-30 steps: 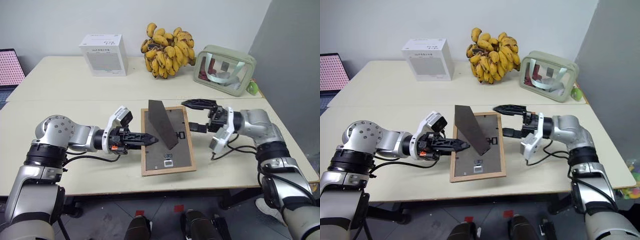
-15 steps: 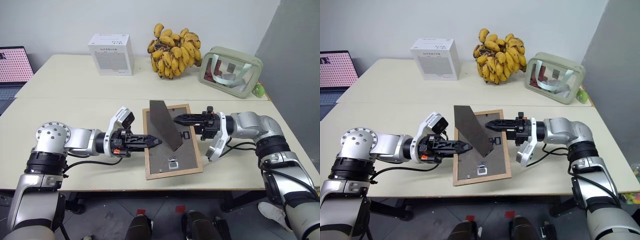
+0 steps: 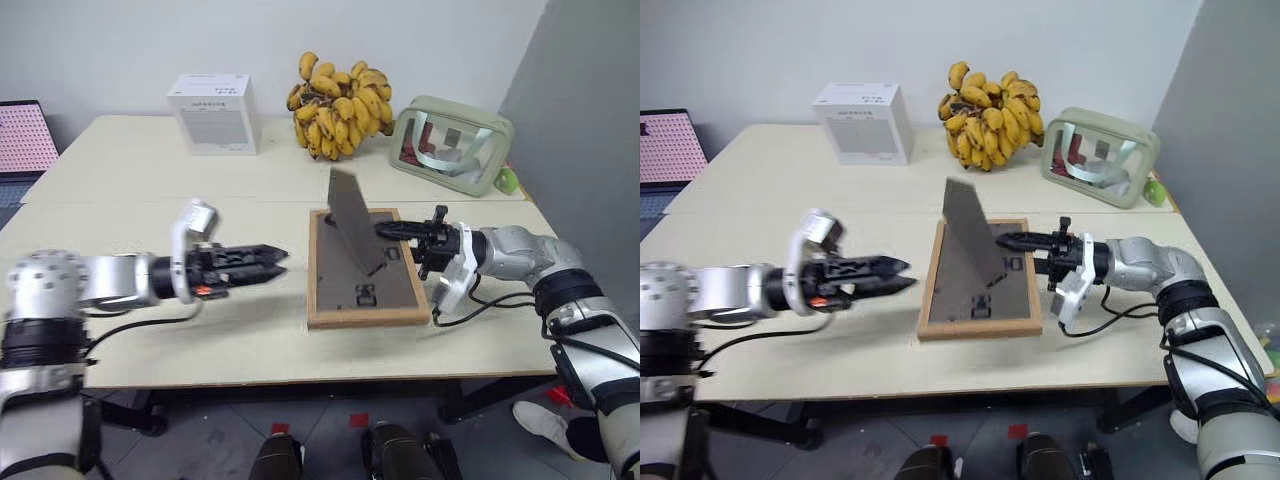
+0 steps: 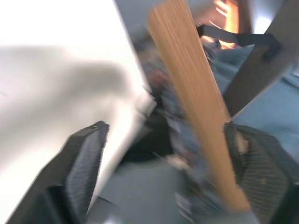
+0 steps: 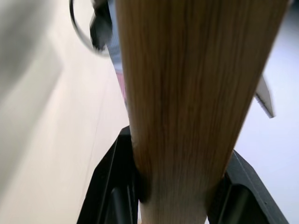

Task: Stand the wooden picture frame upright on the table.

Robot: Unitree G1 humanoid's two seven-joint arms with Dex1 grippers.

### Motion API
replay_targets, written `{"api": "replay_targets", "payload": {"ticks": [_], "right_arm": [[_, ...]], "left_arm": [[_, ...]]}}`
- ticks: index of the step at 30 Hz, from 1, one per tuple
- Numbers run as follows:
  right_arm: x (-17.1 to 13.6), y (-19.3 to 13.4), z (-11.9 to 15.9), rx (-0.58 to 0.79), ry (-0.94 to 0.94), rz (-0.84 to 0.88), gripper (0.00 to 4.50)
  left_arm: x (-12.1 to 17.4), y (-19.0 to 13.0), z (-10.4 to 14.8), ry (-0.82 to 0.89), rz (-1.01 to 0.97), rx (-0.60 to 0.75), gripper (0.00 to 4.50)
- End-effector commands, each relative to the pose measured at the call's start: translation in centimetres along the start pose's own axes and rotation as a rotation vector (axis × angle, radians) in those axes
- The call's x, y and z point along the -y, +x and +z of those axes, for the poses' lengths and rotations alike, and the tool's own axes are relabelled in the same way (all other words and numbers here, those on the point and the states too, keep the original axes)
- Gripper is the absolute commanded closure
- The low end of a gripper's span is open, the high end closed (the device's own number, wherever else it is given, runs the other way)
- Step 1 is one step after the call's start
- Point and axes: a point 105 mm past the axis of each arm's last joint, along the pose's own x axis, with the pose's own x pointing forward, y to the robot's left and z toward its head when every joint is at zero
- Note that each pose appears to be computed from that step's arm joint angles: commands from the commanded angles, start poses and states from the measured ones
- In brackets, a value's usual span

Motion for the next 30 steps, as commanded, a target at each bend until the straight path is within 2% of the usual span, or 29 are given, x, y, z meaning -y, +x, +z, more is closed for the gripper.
{"api": "replay_targets", "payload": {"ticks": [1,4,5,9,12,17,23,25,26,30], "right_arm": [[1.6,1.7,0.0,0.038,0.516,-0.006,3.18],[1.8,4.0,-1.0,0.058,0.919,-0.001,3.18],[1.9,4.5,-1.2,0.060,1.002,-0.003,3.18],[1.0,6.2,-3.3,0.002,1.314,-0.007,3.18],[-1.6,7.4,-4.4,-0.047,1.428,0.008,3.18],[-5.8,8.1,-4.8,-0.115,1.522,0.035,3.18],[-7.7,8.5,-4.2,-0.103,1.602,0.062,3.18],[-8.2,8.3,-4.3,-0.120,1.601,0.062,2.45],[-8.3,8.3,-4.3,-0.121,1.603,0.063,2.34],[-8.6,7.0,-5.1,-0.176,1.570,0.060,1.39]], "left_arm": [[1.2,-0.7,1.4,0.231,0.081,0.098,0.00],[1.2,0.2,0.5,0.564,0.235,0.095,0.00],[1.3,0.5,0.4,0.643,0.266,0.100,0.00],[1.2,1.7,-0.2,0.797,0.307,0.149,0.00],[0.7,2.4,-1.1,0.862,0.355,0.187,0.00],[-0.9,2.1,-4.6,0.832,0.357,0.108,0.00],[-1.5,1.1,-3.7,0.841,0.404,0.129,0.00],[-1.6,1.0,-3.6,0.846,0.402,0.118,0.00],[-1.6,1.0,-3.6,0.848,0.400,0.113,0.00],[-1.9,1.0,-3.2,0.850,0.395,0.101,0.00]]}}
